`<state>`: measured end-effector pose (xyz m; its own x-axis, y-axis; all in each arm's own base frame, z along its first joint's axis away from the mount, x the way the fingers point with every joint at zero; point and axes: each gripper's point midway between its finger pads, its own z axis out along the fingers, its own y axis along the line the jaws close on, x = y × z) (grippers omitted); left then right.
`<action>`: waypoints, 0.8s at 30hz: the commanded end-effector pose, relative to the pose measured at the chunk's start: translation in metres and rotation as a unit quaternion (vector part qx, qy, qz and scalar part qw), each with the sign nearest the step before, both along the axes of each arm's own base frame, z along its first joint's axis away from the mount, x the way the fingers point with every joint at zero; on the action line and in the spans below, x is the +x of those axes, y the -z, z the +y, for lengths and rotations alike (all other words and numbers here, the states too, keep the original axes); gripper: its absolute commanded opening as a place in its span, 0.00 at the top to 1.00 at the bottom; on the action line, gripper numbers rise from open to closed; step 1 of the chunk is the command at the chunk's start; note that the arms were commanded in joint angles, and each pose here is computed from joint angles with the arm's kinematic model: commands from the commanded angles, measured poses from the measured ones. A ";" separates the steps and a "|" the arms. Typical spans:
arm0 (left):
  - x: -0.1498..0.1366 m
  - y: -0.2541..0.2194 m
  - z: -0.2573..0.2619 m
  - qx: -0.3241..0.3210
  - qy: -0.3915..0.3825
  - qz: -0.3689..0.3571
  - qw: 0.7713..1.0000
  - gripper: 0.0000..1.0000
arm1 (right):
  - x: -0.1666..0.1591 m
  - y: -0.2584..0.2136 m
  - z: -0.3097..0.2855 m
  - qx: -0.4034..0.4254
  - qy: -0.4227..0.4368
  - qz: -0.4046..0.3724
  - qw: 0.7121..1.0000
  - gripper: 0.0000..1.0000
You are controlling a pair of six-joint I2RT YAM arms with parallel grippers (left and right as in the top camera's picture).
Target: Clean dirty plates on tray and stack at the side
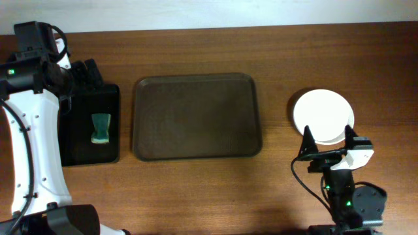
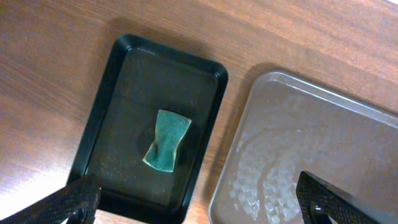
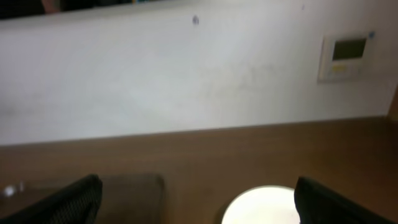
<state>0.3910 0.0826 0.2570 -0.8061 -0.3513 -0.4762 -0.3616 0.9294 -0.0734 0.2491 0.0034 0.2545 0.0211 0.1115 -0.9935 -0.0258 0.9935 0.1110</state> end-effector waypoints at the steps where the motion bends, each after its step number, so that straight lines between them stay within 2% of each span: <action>1: 0.001 0.001 0.002 -0.003 -0.004 0.000 1.000 0.01 | -0.005 0.018 0.004 -0.003 -0.012 -0.030 0.999 0.02; 5: 0.001 0.001 0.002 -0.002 -0.004 0.000 1.000 0.01 | -0.009 0.028 0.004 -0.003 -0.011 -0.045 0.999 0.02; 10: 0.001 0.001 0.002 -0.002 -0.004 0.000 1.000 0.01 | -0.003 0.061 0.004 -0.003 -0.012 -0.027 1.000 0.02; 14: 0.001 0.001 0.002 -0.003 -0.004 0.000 1.000 0.01 | -0.003 0.098 0.003 0.001 -0.011 0.050 0.999 0.02; 24: 0.001 0.001 0.002 -0.002 -0.004 0.000 1.000 0.01 | -0.003 0.098 0.003 0.001 -0.010 0.051 0.999 0.02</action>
<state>0.3906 0.0826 0.2568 -0.8070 -0.3514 -0.4746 -0.3619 0.9294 -0.0727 0.2461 0.0069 0.1590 -0.0765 0.1092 -0.9911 -0.0352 0.9931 0.1121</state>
